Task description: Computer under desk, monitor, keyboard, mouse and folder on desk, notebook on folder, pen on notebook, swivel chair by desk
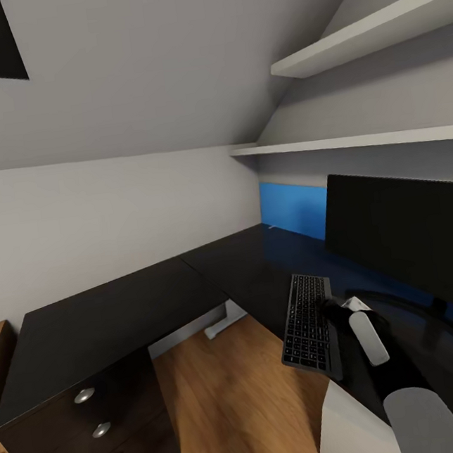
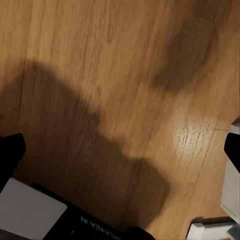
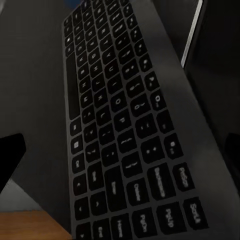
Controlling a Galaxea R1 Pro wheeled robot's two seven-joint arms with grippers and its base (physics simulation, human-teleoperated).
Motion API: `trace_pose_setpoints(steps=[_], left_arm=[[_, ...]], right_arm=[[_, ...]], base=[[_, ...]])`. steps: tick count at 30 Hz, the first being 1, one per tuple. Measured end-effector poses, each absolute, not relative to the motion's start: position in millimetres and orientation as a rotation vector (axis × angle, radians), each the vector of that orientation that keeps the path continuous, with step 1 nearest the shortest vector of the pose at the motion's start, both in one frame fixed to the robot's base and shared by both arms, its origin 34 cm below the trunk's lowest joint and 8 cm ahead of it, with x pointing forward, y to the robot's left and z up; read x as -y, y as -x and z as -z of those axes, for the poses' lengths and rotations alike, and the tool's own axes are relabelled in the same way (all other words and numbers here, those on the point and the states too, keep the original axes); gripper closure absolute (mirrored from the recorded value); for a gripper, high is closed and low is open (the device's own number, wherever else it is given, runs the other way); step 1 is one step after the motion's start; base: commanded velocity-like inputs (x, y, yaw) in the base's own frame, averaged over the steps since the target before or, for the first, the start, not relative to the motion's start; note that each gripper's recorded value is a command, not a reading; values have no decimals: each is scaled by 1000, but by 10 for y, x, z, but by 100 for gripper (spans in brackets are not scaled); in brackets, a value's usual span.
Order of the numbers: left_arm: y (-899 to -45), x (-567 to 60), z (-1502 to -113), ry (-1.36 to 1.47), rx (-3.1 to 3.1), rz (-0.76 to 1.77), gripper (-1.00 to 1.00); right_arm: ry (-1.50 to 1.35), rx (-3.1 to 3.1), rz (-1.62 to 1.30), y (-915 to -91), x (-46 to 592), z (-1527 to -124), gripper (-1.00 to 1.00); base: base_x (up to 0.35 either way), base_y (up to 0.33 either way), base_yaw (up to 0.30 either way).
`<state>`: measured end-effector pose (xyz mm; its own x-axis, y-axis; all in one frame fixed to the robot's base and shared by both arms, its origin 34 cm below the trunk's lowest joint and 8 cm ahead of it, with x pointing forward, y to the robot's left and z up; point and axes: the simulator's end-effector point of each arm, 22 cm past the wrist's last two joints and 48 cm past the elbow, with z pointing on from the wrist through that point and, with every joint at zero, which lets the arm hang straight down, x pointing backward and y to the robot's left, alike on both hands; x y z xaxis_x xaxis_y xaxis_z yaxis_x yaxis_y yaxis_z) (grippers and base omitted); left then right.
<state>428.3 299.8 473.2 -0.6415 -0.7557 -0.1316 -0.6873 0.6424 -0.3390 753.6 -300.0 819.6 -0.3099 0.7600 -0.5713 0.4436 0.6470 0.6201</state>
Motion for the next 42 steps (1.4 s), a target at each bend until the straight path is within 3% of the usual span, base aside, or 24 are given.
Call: trace_pose_setpoints(steps=[11, 21, 32, 42], left_arm=[[-4286, -2987, -4925, 1177, -2606, 376, -100], [-4277, -2981, -4970, 1169, -2602, 377, -100], [-4271, -2970, -4966, 1164, -2604, 377, -100], [-4272, -2965, -4967, 1165, -2604, 378, -100]], right_arm=[[-909, -1865, -465, -7589, 2983, -8803, -100], [-911, -1851, -582, -7366, 2369, -8829, -100], [-865, -1678, -702, -7327, 2093, -8967, -100], [-925, -1658, -800, -7279, 2007, -8909, -100]], base=[[0, 0, 0], [-18, 22, 0], [-135, 277, -11], [-26, 298, -261]])
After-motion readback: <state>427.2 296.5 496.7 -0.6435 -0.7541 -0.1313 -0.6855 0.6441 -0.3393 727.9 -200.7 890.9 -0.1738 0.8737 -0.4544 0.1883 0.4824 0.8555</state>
